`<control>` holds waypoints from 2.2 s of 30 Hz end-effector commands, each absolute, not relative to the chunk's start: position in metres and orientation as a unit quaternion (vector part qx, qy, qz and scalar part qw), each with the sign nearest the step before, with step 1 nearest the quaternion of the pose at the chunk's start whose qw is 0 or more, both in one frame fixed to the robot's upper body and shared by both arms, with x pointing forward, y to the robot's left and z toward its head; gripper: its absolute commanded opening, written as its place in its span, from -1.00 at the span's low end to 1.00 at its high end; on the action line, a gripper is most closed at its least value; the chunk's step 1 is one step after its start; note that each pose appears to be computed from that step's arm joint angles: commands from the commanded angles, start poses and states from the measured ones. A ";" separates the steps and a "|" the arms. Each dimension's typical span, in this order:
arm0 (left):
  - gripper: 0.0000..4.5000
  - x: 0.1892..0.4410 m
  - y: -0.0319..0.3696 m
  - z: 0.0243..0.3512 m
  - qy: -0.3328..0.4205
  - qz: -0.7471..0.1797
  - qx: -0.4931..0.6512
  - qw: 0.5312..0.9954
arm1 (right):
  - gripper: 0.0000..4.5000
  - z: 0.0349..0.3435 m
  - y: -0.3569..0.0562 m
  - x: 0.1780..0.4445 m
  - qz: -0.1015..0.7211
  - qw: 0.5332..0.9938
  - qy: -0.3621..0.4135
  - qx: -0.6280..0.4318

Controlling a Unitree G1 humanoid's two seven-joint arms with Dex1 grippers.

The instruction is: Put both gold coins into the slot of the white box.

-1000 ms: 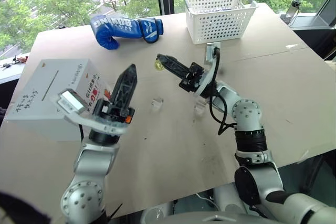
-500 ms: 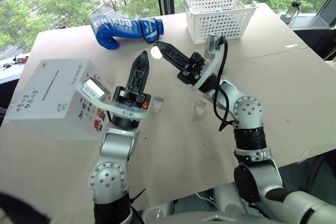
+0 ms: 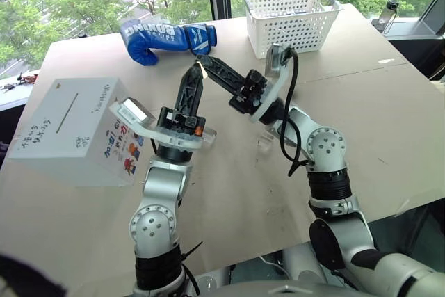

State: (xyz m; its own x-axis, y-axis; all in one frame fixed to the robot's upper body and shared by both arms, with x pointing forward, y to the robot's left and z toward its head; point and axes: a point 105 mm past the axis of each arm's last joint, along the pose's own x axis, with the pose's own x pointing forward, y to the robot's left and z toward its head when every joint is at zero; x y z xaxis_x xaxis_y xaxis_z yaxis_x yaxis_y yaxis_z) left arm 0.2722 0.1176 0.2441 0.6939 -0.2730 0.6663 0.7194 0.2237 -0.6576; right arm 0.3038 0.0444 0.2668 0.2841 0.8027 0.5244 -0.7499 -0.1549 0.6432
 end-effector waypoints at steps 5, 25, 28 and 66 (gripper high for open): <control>-0.91 0.267 0.116 0.252 -0.226 -0.343 -0.523 0.747 | -1.00 0.301 0.062 0.280 0.645 0.603 -0.008 0.469; -1.00 0.263 0.176 0.318 -0.273 -0.229 -0.296 0.886 | 0.98 0.242 0.033 0.333 0.568 0.773 -0.058 0.277; -1.00 0.261 0.185 0.338 -0.267 -0.206 -0.205 0.919 | 0.98 0.209 0.044 0.332 0.580 0.803 -0.063 0.121; -1.00 0.238 0.339 0.265 0.020 0.084 0.167 0.982 | 0.98 0.215 0.053 0.290 0.673 0.728 -0.107 0.074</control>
State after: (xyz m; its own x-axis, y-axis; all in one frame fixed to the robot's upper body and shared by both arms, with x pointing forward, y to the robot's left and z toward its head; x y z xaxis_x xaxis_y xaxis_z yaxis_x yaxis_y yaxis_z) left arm 0.2385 0.3435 0.2576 0.9820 0.1822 -0.0504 -0.1599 0.9428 0.2926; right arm 0.3045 0.0582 0.1958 0.1530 0.9676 0.2007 -0.9875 0.1575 -0.0064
